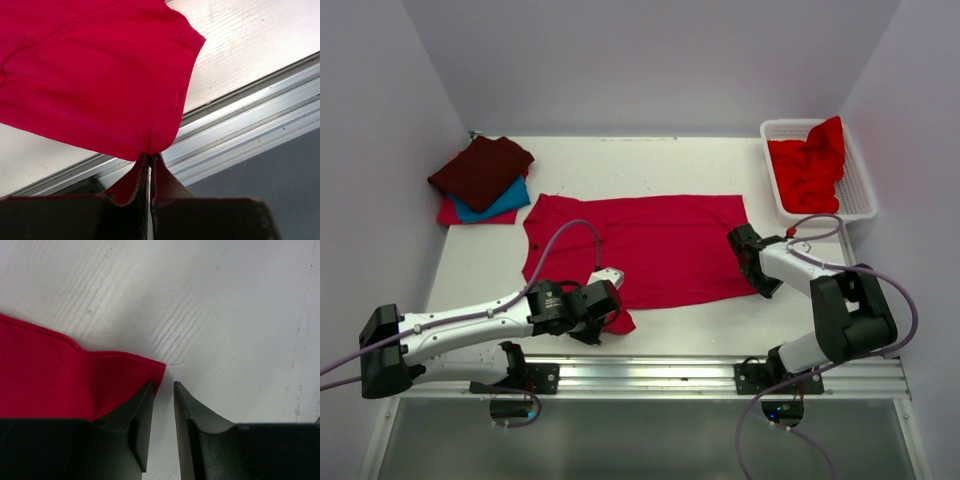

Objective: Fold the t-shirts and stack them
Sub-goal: Fold the tshirt

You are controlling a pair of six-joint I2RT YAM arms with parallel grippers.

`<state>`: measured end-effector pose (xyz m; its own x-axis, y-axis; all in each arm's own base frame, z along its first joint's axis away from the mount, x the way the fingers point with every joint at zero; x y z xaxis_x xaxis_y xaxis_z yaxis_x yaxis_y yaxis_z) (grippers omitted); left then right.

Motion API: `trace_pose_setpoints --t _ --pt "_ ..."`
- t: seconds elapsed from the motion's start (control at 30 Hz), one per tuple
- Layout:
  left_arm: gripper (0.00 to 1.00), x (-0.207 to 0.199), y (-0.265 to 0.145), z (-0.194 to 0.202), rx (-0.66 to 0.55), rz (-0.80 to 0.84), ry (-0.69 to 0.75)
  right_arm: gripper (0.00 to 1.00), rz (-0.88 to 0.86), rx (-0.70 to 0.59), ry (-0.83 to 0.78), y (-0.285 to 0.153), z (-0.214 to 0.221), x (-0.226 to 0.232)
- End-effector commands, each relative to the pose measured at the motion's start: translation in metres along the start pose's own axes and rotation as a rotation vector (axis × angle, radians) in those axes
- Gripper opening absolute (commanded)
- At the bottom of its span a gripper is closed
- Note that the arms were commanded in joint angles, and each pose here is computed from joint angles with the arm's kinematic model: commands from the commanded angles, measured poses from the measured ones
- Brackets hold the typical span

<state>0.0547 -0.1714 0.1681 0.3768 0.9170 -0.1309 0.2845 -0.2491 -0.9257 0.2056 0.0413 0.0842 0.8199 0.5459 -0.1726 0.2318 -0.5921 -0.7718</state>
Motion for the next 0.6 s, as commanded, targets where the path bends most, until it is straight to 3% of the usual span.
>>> trace_pose_setpoints --t 0.0,0.17,0.27,0.3,0.37,0.43,0.57 --pt "0.00 0.0006 -0.0042 0.0002 -0.017 0.000 -0.031 0.32 -0.025 0.022 0.039 0.0056 0.0069 0.0054" --pt "0.00 -0.0006 -0.0034 -0.0004 -0.017 0.004 -0.031 0.34 -0.051 0.013 0.043 0.0033 0.0045 0.0057" --pt "0.00 -0.0018 -0.0033 -0.0017 -0.017 0.004 -0.028 0.30 -0.046 0.019 0.037 0.0064 0.0073 0.0070" --pt "0.00 -0.0016 -0.0031 -0.0015 -0.015 0.002 -0.026 0.27 -0.047 0.022 0.032 0.0069 0.0079 0.0076" --pt "0.00 -0.0017 -0.0030 -0.0017 -0.016 0.003 -0.025 0.08 -0.051 0.035 0.028 0.0087 0.0101 0.0103" --pt "0.00 -0.0010 -0.0025 -0.0009 -0.013 0.000 -0.024 0.01 -0.064 0.038 0.026 0.0101 0.0111 0.0131" --pt "0.00 -0.0001 -0.0030 -0.0003 -0.018 0.001 -0.029 0.00 -0.088 0.048 0.010 0.0087 0.0108 0.0142"
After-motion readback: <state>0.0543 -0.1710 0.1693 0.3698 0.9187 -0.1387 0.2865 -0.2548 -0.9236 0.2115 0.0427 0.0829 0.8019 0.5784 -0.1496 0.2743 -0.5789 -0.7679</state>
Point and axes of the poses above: each gripper's point midway between its finger pads, its own y axis out along the fingers, its own x axis along the line the jaws close on, z = x × y, the point moved 9 cm from there along -y, back along the fingers
